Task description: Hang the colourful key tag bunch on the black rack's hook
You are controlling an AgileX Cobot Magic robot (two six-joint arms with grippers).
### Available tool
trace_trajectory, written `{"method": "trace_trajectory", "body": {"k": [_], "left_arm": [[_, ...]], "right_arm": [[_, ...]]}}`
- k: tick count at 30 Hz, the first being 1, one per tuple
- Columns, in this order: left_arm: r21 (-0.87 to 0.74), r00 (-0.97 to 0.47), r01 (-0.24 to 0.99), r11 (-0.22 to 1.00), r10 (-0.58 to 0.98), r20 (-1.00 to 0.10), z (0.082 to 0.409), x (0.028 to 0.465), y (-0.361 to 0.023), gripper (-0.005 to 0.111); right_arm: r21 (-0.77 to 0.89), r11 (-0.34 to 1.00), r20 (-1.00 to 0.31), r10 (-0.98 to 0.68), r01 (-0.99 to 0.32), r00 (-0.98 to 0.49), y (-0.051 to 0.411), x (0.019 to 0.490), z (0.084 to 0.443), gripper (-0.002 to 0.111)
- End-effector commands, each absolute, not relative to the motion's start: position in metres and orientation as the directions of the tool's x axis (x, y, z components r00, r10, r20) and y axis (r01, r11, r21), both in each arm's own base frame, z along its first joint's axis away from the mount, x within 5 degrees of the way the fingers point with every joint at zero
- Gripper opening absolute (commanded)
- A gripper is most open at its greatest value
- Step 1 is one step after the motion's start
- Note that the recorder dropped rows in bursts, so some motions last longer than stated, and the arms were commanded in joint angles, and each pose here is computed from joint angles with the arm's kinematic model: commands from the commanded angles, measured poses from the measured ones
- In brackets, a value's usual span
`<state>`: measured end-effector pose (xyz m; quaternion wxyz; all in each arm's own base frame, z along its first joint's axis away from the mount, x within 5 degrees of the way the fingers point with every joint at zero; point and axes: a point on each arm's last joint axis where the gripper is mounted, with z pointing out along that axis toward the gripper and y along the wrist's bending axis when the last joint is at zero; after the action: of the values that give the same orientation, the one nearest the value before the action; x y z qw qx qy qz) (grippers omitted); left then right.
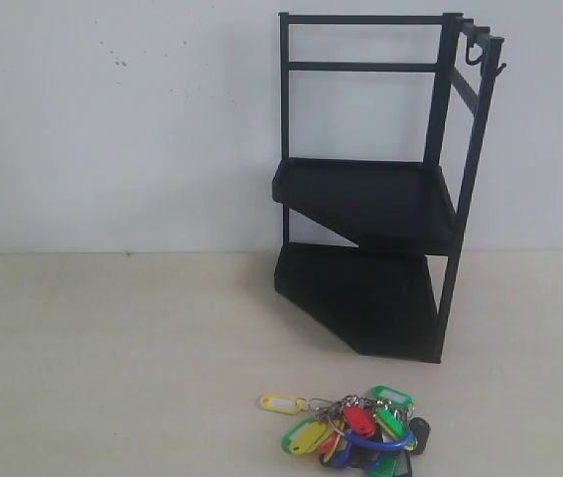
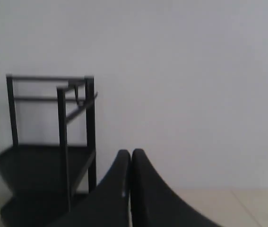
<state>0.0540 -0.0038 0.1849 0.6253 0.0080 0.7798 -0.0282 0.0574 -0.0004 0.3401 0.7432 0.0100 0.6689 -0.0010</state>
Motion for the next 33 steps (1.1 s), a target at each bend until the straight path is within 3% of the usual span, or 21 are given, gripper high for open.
{"method": "trace_trajectory", "body": {"k": [1,10,13,16,21,23,25,26,27,33], "left_arm": [[-0.036,-0.208,0.044,0.998,-0.026,-0.978,0.186,0.054,-0.004,0.004],[-0.036,-0.208,0.044,0.998,-0.026,-0.978,0.186,0.054,-0.004,0.004],[-0.036,-0.208,0.044,0.998,-0.026,-0.978,0.186,0.054,-0.004,0.004],[-0.036,-0.208,0.044,0.998,-0.026,-0.978,0.186,0.054,-0.004,0.004],[-0.036,-0.208,0.044,0.998,-0.026,-0.978,0.186,0.054,-0.004,0.004],[-0.036,-0.208,0.044,0.998,-0.026,-0.978,0.186,0.054,-0.004,0.004],[-0.036,-0.208,0.044,0.998,-0.026,-0.978,0.186,0.054,-0.004,0.004],[-0.036,-0.208,0.044,0.998,-0.026,-0.978,0.186,0.054,-0.004,0.004],[-0.036,-0.208,0.044,0.998,-0.026,-0.978,0.186,0.054,-0.004,0.004],[-0.036,-0.208,0.044,0.998,-0.026,-0.978,0.186,0.054,-0.004,0.004]], "right_arm": [[0.007,1.000,-0.997,0.008,0.006,-0.078,0.000,0.078,0.340,0.000],[0.022,1.000,-1.000,0.022,0.014,-0.005,-0.001,0.092,0.347,0.000],[0.123,0.992,-0.992,0.124,0.016,-0.020,-0.001,0.092,0.346,0.000],[0.114,0.993,-0.992,0.115,0.017,-0.050,-0.001,0.094,0.343,0.000],[0.009,1.000,-0.973,0.004,-0.023,-0.230,0.002,0.125,0.325,0.000],[-0.107,0.982,-0.925,-0.156,-0.156,-0.347,0.015,0.145,0.313,0.000],[-0.237,0.897,-0.822,-0.389,-0.372,-0.415,0.037,0.166,0.306,0.000],[-0.284,0.799,-0.710,-0.547,-0.530,-0.444,0.054,0.178,0.297,0.000],[-0.287,0.750,-0.658,-0.607,-0.596,-0.446,0.063,0.184,0.294,0.000],[-0.224,0.554,-0.444,-0.790,-0.801,-0.422,0.115,0.226,0.267,0.000]]}}
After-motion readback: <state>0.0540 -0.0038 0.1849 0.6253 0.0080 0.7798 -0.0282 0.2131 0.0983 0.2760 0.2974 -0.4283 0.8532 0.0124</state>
